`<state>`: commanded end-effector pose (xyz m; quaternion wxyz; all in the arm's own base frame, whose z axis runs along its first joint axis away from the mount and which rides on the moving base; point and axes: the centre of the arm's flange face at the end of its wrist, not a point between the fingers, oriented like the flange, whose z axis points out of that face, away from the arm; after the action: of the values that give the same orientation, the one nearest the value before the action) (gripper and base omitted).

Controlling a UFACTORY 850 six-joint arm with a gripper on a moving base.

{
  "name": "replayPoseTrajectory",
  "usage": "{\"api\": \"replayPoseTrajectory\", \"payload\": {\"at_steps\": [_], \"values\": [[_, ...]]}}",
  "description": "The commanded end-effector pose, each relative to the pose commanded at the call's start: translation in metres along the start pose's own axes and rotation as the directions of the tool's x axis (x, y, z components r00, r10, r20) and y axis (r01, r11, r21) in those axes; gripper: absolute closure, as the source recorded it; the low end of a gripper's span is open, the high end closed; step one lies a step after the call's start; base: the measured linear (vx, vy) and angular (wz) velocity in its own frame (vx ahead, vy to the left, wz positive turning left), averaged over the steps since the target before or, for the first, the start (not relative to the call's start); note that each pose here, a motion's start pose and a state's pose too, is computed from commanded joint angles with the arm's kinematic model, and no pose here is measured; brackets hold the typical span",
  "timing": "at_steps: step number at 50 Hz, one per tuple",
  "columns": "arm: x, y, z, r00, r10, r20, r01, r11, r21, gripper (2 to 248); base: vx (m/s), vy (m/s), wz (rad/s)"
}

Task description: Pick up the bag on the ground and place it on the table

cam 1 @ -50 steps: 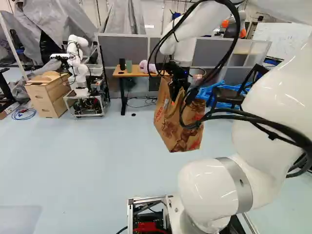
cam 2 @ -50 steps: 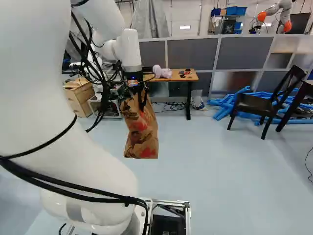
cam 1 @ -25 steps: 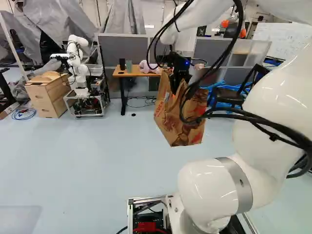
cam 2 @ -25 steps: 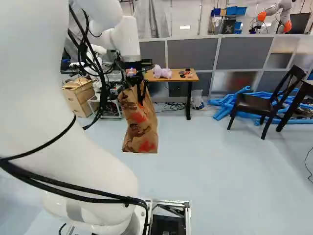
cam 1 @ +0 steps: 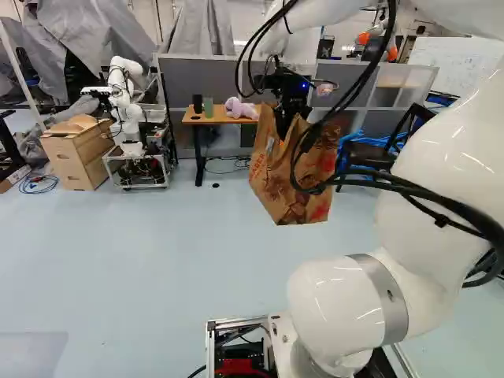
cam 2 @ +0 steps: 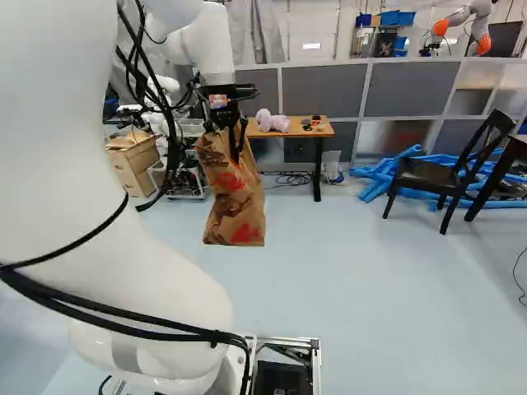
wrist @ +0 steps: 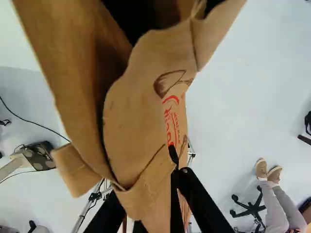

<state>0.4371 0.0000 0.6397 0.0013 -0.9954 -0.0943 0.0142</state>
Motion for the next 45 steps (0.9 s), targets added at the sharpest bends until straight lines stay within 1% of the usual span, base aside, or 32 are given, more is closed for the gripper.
{"api": "replayPoseTrajectory", "payload": {"at_steps": [45], "values": [[0.01,0.002,-0.074,1.0,0.0,-0.006,0.0,1.0,-0.001,229,0.0,0.0,0.0]]}}
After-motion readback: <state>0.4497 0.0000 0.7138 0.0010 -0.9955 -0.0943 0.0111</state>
